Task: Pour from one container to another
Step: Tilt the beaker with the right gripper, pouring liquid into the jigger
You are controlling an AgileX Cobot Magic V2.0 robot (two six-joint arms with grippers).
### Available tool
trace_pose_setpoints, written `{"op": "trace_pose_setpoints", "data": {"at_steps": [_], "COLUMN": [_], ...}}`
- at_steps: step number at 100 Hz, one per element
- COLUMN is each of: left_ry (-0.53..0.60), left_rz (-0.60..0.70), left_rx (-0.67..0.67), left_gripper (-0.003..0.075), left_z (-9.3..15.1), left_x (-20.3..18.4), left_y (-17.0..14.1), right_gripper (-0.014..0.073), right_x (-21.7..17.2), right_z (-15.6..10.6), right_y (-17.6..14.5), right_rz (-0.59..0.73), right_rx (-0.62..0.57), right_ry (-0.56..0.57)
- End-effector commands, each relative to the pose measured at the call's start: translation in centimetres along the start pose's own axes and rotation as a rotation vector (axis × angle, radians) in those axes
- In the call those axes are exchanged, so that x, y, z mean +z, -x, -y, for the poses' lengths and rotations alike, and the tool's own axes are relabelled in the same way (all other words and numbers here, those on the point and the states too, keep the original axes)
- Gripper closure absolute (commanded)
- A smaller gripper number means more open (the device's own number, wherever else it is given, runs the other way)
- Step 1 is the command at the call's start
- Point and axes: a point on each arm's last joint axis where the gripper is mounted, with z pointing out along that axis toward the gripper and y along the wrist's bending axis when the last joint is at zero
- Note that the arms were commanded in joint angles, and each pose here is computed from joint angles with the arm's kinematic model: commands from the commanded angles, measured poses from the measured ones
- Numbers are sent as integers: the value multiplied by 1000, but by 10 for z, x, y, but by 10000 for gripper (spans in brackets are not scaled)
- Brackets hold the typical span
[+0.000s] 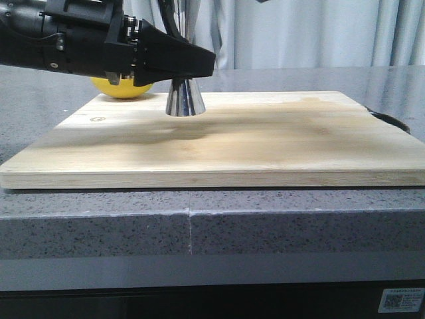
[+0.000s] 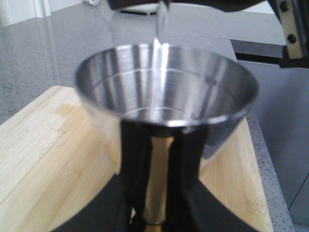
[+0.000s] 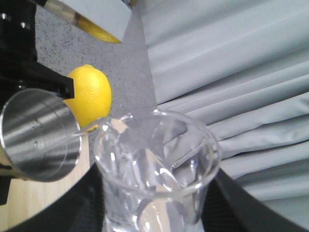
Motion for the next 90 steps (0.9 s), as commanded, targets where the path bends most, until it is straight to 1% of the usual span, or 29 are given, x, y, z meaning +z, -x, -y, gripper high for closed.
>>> {"op": "trace_pose_setpoints", "data": {"at_steps": [1,90], "left_ry": [-63,-63], "left_rz": [150,150], "left_rx": [42,42], "left_gripper": [739,739], "left_z": [11,11], "left_x": [-3,-3], "left_y": [36,36], "right_gripper": [474,474], "right_x": [-13,-13], "right_z": [21,20], "right_y": [13,11], "right_rz": [60,41], "right_rx": [-19,-104], "right_ry": [-69,-56]}}
